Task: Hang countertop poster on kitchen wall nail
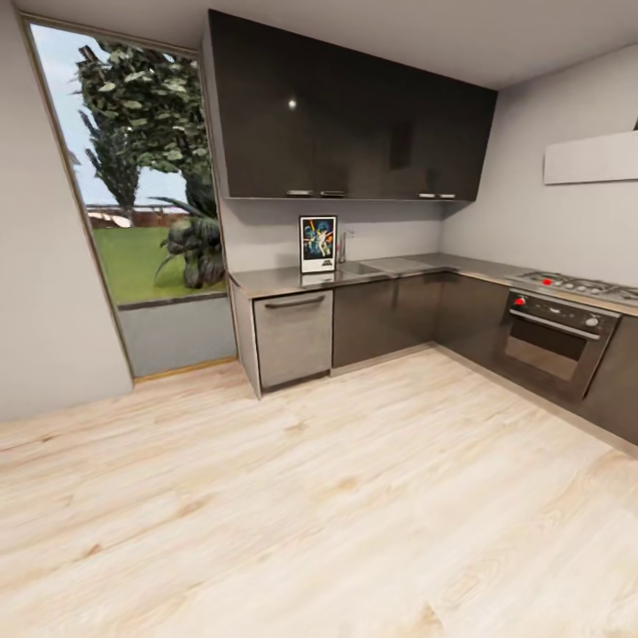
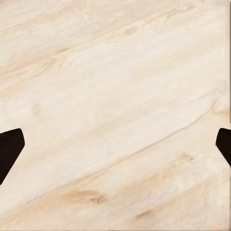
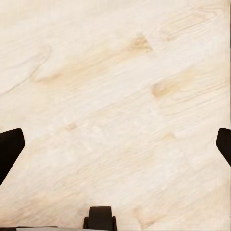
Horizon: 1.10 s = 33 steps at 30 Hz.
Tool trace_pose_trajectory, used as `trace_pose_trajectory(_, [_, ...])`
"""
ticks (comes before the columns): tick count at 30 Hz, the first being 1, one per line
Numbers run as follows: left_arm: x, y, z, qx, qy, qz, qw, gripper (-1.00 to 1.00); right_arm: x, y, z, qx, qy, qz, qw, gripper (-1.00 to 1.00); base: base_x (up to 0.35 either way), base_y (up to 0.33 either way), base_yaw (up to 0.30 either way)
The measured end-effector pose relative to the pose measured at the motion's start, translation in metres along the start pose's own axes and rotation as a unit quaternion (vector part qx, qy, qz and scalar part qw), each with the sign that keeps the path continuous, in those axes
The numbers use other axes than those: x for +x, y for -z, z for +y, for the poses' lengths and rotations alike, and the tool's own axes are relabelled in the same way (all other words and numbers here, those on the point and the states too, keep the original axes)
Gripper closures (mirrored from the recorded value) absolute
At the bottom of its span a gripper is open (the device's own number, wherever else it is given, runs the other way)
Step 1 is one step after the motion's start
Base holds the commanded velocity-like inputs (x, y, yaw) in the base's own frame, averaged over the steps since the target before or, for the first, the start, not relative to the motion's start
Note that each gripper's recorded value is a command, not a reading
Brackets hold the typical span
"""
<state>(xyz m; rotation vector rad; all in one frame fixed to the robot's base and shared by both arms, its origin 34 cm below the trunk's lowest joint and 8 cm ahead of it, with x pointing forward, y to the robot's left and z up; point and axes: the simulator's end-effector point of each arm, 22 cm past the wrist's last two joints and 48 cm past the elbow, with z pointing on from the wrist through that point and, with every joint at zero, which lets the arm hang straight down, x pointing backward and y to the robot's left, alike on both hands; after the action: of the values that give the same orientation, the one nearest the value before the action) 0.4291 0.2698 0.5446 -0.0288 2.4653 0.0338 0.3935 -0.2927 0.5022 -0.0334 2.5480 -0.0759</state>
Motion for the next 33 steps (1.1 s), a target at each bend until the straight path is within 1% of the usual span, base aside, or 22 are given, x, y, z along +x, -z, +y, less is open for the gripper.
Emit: trace_pose_trajectory(33, [0.0004,0.0000,0.0000,0.000,0.000,0.000,1.0000,-1.00,0.0000,0.0000,-0.0006,0.001,-0.001,0.000,1.0000,-1.00,0.303,-0.159,0.000])
